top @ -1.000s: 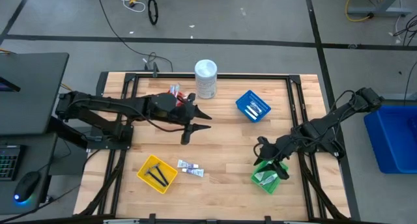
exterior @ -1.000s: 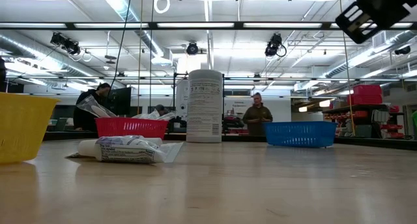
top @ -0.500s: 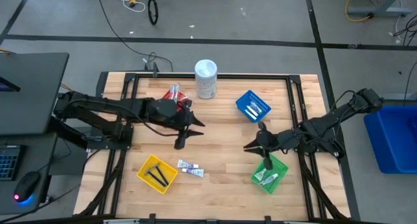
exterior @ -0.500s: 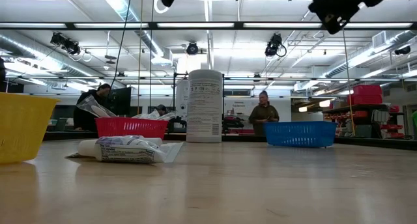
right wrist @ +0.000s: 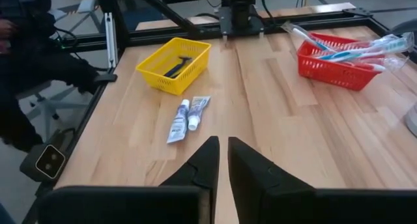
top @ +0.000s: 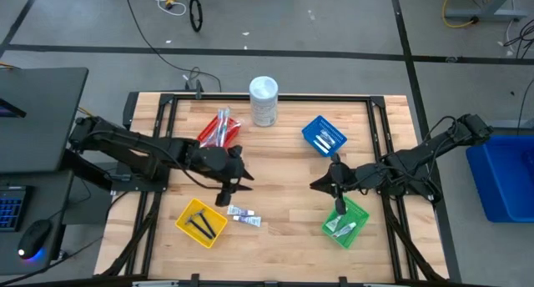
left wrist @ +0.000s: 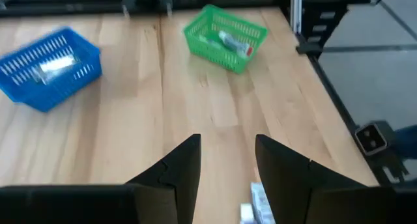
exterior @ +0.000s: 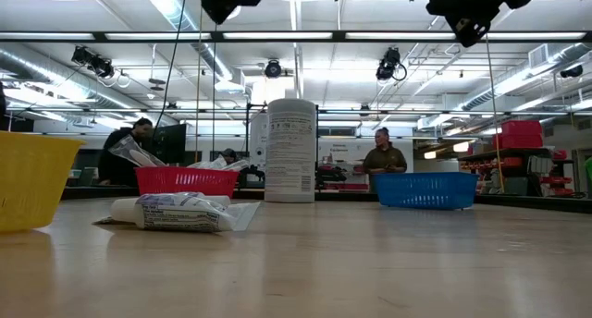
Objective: Pick & Place Travel size toiletries
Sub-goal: Put the white toothpaste into the green basket
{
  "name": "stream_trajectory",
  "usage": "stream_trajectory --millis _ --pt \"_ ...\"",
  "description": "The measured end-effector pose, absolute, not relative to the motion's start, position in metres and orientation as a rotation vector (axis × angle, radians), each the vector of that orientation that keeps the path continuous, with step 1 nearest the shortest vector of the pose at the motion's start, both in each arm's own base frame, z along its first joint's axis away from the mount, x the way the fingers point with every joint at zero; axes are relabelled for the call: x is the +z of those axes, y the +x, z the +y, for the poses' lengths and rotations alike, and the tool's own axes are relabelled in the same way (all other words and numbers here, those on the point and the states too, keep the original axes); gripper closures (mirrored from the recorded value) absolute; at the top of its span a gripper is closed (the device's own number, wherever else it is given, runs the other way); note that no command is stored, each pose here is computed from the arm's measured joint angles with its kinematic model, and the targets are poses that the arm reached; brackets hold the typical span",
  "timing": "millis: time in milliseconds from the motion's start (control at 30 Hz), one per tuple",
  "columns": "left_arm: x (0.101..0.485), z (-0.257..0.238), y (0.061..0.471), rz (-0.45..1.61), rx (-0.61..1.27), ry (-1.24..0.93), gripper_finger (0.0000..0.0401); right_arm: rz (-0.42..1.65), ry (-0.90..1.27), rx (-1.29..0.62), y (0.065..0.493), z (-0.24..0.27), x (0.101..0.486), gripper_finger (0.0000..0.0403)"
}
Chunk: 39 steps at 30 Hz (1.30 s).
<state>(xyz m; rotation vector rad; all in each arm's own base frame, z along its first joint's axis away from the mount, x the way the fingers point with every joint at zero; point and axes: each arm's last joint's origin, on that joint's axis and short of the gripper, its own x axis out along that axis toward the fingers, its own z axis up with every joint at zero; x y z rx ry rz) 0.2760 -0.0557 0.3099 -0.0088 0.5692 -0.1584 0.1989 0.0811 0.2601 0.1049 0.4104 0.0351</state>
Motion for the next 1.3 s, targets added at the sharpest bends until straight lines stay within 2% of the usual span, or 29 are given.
stream_trajectory --millis 1067,1300 --pt "0.231 -0.067 0.255 0.746 -0.152 0.035 0.0248 0.399 0.095 -0.018 0.199 0.079 0.26 0.0373" --pt "0.228 -0.067 0.254 0.754 -0.159 0.037 0.0248 0.399 0.095 -0.017 0.199 0.079 0.26 0.0373"
